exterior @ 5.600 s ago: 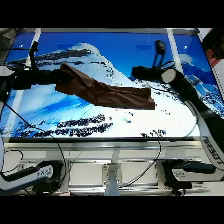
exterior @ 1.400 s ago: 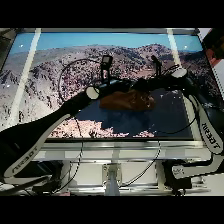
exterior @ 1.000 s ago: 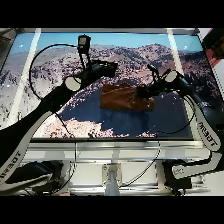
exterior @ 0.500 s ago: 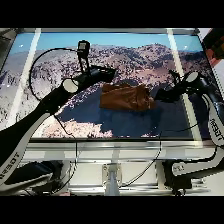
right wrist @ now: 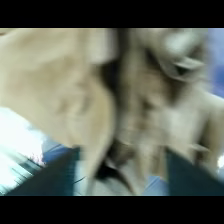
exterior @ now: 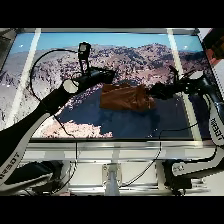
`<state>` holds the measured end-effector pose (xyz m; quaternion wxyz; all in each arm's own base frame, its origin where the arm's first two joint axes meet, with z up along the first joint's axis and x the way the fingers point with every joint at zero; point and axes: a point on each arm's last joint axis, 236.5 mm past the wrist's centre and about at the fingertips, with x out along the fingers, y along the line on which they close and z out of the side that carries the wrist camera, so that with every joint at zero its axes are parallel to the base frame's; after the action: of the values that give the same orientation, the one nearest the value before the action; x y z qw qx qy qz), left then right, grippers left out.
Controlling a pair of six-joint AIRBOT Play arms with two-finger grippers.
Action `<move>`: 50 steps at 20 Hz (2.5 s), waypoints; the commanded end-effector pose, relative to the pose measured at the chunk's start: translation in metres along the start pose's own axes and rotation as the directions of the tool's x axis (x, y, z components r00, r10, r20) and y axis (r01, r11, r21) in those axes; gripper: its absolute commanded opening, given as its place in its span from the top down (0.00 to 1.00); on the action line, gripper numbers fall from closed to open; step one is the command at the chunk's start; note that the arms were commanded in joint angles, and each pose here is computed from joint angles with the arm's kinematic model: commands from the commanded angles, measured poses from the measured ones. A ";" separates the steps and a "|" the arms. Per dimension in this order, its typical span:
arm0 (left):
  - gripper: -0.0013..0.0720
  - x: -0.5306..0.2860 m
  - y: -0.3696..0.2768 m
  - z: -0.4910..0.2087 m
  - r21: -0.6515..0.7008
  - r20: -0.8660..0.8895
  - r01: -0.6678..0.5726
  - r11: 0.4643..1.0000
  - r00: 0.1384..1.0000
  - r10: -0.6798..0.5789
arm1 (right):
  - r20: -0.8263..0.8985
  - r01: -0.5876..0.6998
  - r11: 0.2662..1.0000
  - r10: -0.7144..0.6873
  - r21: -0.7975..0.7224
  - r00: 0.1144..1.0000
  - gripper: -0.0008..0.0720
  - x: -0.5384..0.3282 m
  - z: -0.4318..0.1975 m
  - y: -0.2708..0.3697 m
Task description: Fold the clothes and pants, and hang the long-sleeved shirts on hangers.
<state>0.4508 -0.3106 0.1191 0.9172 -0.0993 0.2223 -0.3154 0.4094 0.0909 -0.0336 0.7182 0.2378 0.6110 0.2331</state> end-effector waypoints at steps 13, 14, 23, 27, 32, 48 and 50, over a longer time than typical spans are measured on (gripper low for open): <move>0.17 -0.001 -0.011 -0.015 0.007 -0.063 0.049 0.999 0.997 -0.048 | -0.048 0.334 0.925 -0.347 -0.182 0.936 0.97 0.068 0.004 -0.011; 0.17 -0.001 -0.011 -0.015 0.007 -0.063 0.049 0.999 0.997 -0.048 | -0.084 0.357 0.918 -0.375 -0.173 0.923 0.97 0.059 -0.003 -0.026; 0.17 -0.001 -0.011 -0.015 0.006 -0.063 0.049 0.999 0.997 -0.048 | -0.163 0.394 0.918 -0.381 0.048 0.910 0.97 -0.034 -0.025 -0.105; 0.17 -0.001 -0.011 -0.015 0.007 -0.063 0.049 0.999 0.997 -0.048 | -0.050 -0.033 0.993 0.028 -0.116 0.998 0.98 -0.026 -0.002 -0.011; 0.17 -0.001 -0.011 -0.015 0.006 -0.063 0.049 0.999 0.997 -0.049 | 0.111 -0.086 0.996 0.088 -0.028 0.990 0.36 -0.025 0.037 0.004; 0.17 -0.005 -0.030 -0.038 -0.003 -0.160 0.127 0.992 0.979 -0.126 | -0.090 0.089 0.983 -0.075 0.159 0.993 0.19 0.026 -0.001 -0.094; 0.17 -0.005 -0.030 -0.038 -0.003 -0.160 0.128 0.992 0.979 -0.126 | -0.051 0.120 0.981 -0.113 0.149 0.992 0.19 0.025 0.009 -0.102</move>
<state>0.4158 -0.3313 0.0982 0.8775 -0.0846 0.2836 -0.3774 0.4133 0.0396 -0.1053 0.6729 0.2667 0.6682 0.1721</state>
